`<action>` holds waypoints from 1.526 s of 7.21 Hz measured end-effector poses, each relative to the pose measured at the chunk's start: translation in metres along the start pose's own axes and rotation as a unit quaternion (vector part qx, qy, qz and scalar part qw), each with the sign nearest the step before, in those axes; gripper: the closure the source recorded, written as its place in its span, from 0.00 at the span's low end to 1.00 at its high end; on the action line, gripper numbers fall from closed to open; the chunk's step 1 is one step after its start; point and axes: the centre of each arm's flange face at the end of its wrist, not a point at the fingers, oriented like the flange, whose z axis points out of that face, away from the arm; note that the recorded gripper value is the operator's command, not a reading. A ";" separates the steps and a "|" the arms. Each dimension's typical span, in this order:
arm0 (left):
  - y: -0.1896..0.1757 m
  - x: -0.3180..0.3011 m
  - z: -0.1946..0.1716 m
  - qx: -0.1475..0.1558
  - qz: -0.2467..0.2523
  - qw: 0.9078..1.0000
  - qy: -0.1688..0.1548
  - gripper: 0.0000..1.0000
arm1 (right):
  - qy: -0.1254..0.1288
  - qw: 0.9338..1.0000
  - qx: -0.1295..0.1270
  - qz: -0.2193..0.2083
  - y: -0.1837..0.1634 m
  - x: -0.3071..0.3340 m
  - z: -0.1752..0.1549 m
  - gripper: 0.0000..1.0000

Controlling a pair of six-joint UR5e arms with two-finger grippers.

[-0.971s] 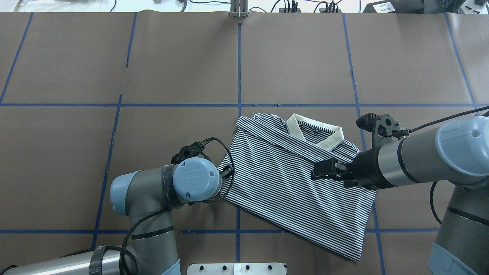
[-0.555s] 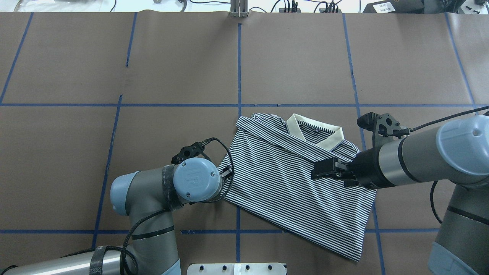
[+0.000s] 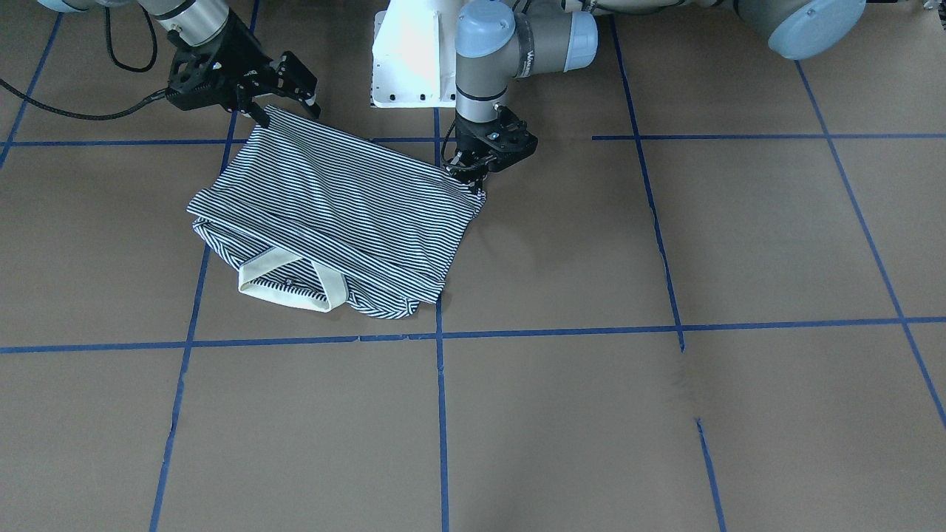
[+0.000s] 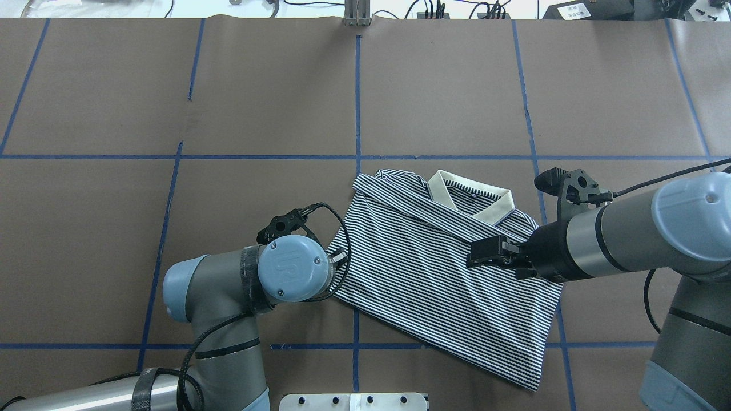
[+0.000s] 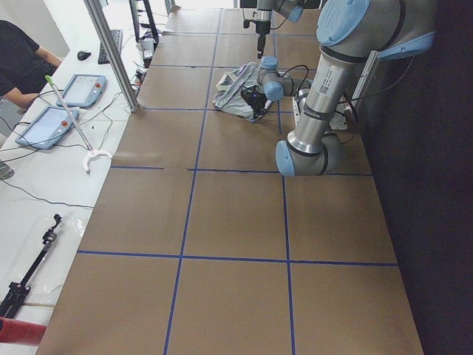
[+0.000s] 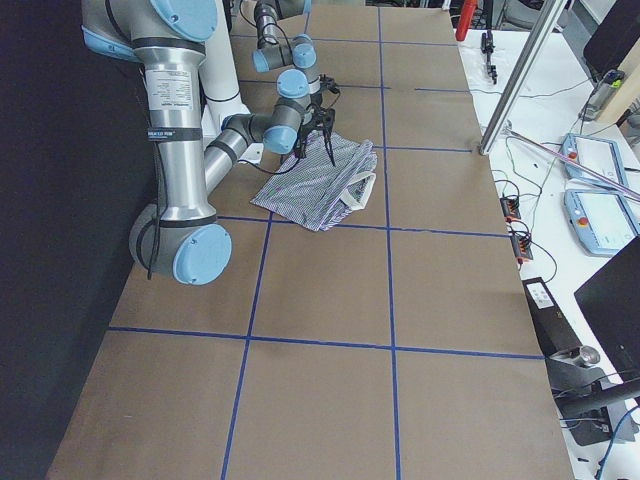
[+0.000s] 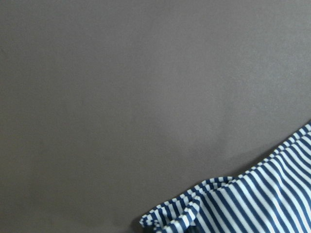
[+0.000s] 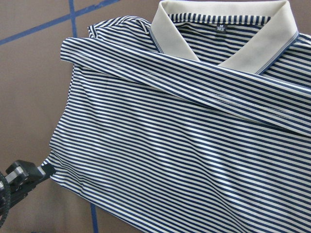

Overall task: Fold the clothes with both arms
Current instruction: 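Hold the shirt corner with the right gripper while the left arm moves in, then rotate the shirt with the right gripper while the left arm draws back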

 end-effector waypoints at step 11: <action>-0.261 0.060 0.025 0.153 0.085 0.982 0.066 1.00 | 0.002 1.000 0.010 0.006 -0.008 0.004 -0.004 0.00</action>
